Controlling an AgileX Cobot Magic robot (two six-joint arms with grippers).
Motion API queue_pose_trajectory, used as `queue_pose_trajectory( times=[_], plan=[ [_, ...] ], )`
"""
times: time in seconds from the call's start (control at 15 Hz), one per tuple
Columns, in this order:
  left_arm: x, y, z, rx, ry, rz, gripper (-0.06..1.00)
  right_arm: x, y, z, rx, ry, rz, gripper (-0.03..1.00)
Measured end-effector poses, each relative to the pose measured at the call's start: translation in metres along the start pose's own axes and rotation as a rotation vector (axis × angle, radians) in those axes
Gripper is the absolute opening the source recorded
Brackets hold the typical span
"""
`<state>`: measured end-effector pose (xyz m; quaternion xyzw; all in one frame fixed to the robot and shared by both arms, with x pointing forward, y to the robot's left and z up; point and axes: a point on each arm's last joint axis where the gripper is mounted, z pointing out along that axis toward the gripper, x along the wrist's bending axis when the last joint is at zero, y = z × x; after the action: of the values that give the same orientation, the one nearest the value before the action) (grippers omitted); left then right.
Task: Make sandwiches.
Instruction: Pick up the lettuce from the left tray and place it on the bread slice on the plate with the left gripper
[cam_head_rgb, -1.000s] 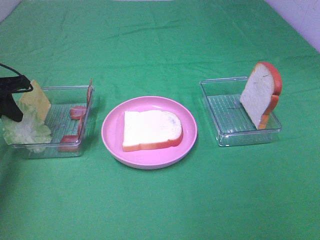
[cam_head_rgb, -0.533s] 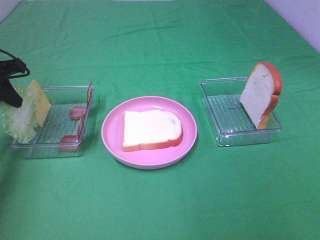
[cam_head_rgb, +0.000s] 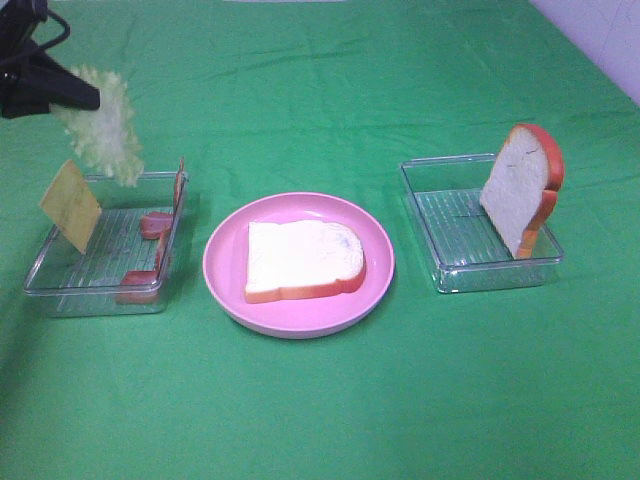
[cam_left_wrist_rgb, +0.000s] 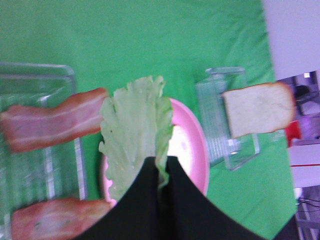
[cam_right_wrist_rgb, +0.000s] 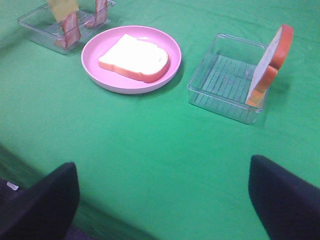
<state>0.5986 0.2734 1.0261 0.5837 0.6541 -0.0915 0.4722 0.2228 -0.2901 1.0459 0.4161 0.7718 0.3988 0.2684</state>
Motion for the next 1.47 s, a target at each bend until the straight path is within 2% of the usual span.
queue_pose_trajectory(
  times=[0.07,0.13,0.27,0.4,0.6,0.67,0.8,0.93,1.13,1.2,1.33,1.47],
  plan=[
    [-0.011,0.000,0.003,-0.015,-0.083,0.008,0.01,0.000,0.000,0.000,0.000,0.000,0.000,0.84],
    [-0.031,-0.003,0.012,-0.028,-0.191,0.029,0.01,0.000,0.000,0.000,0.000,0.000,0.000,0.84],
    [-0.059,-0.013,0.031,-0.024,-0.283,0.067,0.01,0.000,0.000,0.000,0.000,0.000,0.000,0.84],
    [-0.079,-0.025,0.047,-0.007,-0.293,0.100,0.01,0.000,0.000,0.000,0.000,0.000,0.000,0.84],
    [-0.106,-0.053,0.083,0.023,-0.243,0.143,0.01,0.000,0.000,0.000,0.000,0.000,0.000,0.84],
    [-0.108,-0.072,0.108,0.077,-0.219,0.142,0.01,0.000,0.000,0.000,0.000,0.000,0.000,0.84],
    [-0.097,-0.093,0.139,0.147,-0.182,0.139,0.01,0.000,0.000,0.000,0.000,0.000,0.000,0.84],
    [-0.075,-0.107,0.165,0.200,-0.147,0.114,0.01,0.000,0.000,0.000,0.000,0.000,0.000,0.84],
    [-0.054,-0.115,0.184,0.210,-0.100,0.110,0.01,0.000,0.000,0.000,0.000,0.000,0.000,0.84],
    [-0.047,-0.115,0.187,0.198,-0.069,0.166,0.01,0.000,0.000,0.000,0.000,0.000,0.000,0.84],
    [-0.044,-0.113,0.187,0.183,-0.050,0.192,0.01,0.000,0.000,0.000,0.000,0.000,0.000,0.84],
    [-0.037,-0.109,0.186,0.167,0.003,0.223,0.01,0.000,0.000,0.000,0.000,0.000,0.000,0.84]
  ],
)
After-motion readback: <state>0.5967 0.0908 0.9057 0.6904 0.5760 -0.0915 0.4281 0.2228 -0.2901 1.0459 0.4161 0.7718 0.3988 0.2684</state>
